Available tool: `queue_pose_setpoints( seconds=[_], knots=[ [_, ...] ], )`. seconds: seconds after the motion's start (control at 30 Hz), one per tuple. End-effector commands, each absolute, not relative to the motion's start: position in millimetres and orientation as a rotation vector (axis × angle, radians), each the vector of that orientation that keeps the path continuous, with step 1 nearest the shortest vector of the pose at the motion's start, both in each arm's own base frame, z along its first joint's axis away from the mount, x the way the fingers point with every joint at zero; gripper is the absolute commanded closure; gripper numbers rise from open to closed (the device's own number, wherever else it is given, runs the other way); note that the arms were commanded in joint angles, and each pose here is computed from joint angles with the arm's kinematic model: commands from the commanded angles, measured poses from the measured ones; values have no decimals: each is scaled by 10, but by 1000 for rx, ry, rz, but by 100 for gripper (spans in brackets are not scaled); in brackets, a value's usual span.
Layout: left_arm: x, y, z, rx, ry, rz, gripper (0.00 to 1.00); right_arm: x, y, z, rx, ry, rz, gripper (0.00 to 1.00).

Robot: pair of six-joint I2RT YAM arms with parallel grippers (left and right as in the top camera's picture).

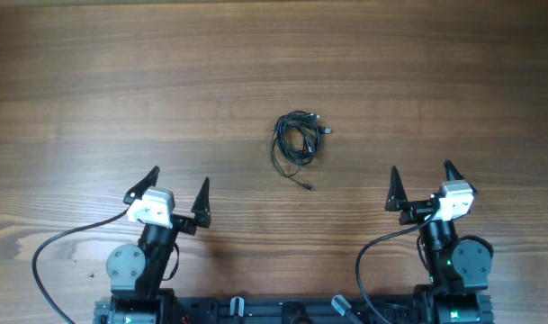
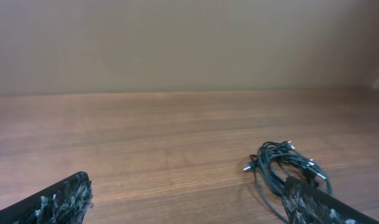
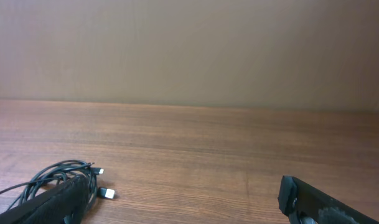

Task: Untangle cables

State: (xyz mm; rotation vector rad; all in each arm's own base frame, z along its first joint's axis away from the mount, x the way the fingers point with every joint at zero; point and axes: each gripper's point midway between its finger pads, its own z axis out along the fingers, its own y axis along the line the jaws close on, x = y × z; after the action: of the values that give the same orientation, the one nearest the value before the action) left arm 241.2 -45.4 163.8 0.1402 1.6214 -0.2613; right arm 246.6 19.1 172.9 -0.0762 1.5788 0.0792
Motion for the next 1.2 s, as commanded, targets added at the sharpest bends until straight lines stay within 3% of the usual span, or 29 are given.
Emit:
queue_pose_setpoints(
  seconds=[0.0,0.57,0.87,1.17],
  knots=[
    [2389,-517,1624,73,1640,-380,0,2461,192,1738,-115,1578,46,0],
    [2164,-515,1838,-45,2029,-439,0,2595,383,1863,-103,2045,232,0],
    [2421,-523,1956,-108,2314,-444,0,2632,369,1855,-48,2379,252,0],
    [2386,-528,1920,-151,2501,-449,0,2401,372,1831,-11,2570,273,0]
  ],
)
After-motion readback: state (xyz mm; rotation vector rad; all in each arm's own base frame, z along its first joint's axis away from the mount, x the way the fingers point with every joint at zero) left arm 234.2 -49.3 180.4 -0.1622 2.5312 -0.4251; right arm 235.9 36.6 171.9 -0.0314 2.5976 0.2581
